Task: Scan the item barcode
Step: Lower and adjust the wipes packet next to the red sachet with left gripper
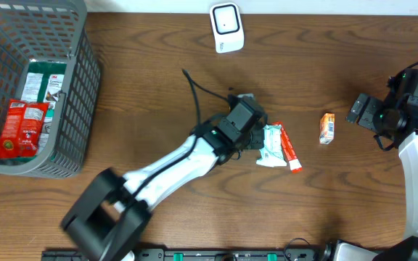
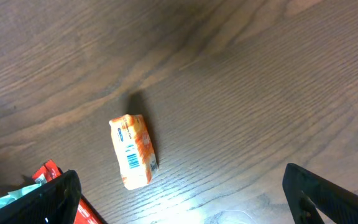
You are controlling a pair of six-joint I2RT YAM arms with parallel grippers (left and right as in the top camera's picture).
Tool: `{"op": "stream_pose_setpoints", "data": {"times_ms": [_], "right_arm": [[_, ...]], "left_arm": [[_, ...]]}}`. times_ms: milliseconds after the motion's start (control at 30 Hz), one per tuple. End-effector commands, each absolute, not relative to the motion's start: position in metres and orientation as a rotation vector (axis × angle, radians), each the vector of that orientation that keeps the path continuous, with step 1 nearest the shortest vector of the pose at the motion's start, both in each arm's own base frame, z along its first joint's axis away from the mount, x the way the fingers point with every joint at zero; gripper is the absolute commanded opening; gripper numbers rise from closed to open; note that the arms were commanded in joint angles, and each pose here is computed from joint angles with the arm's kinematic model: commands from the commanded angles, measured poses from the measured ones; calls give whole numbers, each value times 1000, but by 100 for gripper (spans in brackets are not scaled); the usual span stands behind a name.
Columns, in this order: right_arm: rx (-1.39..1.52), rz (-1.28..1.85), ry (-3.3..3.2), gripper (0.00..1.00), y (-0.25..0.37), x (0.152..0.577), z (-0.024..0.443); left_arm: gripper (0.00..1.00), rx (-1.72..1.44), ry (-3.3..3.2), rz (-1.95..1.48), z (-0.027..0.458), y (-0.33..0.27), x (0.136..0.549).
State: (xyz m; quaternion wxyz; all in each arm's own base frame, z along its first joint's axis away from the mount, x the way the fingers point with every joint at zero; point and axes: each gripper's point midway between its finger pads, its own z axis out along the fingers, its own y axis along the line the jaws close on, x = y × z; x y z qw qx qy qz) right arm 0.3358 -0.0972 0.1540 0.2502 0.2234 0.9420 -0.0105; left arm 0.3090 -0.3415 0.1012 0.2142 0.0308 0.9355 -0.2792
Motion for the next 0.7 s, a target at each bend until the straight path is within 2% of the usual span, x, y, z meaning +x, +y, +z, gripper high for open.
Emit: {"op": "stream_pose_setpoints", "data": {"times_ms": [0, 433, 667], "right_arm": [[631, -29, 2548, 99, -100, 337, 158], [631, -29, 2548, 99, -100, 337, 158], [630, -29, 2549, 99, -100, 337, 158]], "left_arm": [[7, 309, 2593, -881, 111, -355, 291], [7, 517, 2828, -1128, 38, -378, 244], [7, 494, 2948, -1028, -2, -366, 236]]}}
